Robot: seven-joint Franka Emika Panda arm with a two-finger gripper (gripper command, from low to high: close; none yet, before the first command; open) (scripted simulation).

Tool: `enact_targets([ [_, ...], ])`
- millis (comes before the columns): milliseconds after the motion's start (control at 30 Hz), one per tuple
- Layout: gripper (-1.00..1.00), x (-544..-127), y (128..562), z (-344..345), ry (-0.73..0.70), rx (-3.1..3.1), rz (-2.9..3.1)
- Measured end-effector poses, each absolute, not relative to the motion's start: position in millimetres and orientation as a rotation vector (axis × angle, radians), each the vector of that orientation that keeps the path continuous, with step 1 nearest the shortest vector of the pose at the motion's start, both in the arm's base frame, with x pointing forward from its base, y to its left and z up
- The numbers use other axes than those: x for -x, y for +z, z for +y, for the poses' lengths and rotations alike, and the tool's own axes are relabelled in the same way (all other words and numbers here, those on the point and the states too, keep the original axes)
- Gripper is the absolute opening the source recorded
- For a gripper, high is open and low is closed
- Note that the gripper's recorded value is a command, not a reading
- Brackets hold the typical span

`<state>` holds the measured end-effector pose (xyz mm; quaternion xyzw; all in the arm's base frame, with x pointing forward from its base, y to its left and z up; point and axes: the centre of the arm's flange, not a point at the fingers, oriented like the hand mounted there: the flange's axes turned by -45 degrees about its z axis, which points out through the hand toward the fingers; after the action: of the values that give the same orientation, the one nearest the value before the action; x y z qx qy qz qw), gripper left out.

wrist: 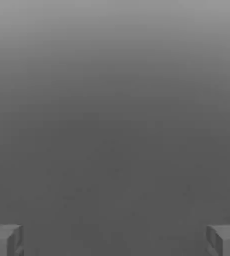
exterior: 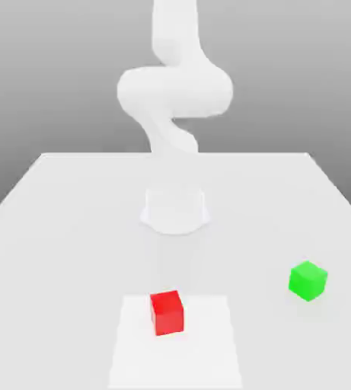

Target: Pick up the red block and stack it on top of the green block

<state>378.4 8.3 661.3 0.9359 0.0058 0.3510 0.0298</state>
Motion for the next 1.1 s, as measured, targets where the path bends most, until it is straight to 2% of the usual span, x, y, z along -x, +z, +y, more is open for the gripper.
enact_targets([
  [133, 0.0, -422, 564, 10, 0.829, -2.881, 0.087],
  [300, 0.0, -443, 445, -2, 0.545, -2.91, 0.167],
  [467, 0.0, -431, 335, -15, 0.291, -2.973, 0.248],
  [633, 0.0, -394, 244, -18, 0.081, -3.068, 0.335],
  [733, 0.0, -377, 212, -14, 0.016, -3.112, 0.375],
  [1100, 0.0, -377, 161, -14, 0.015, -3.12, 0.37],
])
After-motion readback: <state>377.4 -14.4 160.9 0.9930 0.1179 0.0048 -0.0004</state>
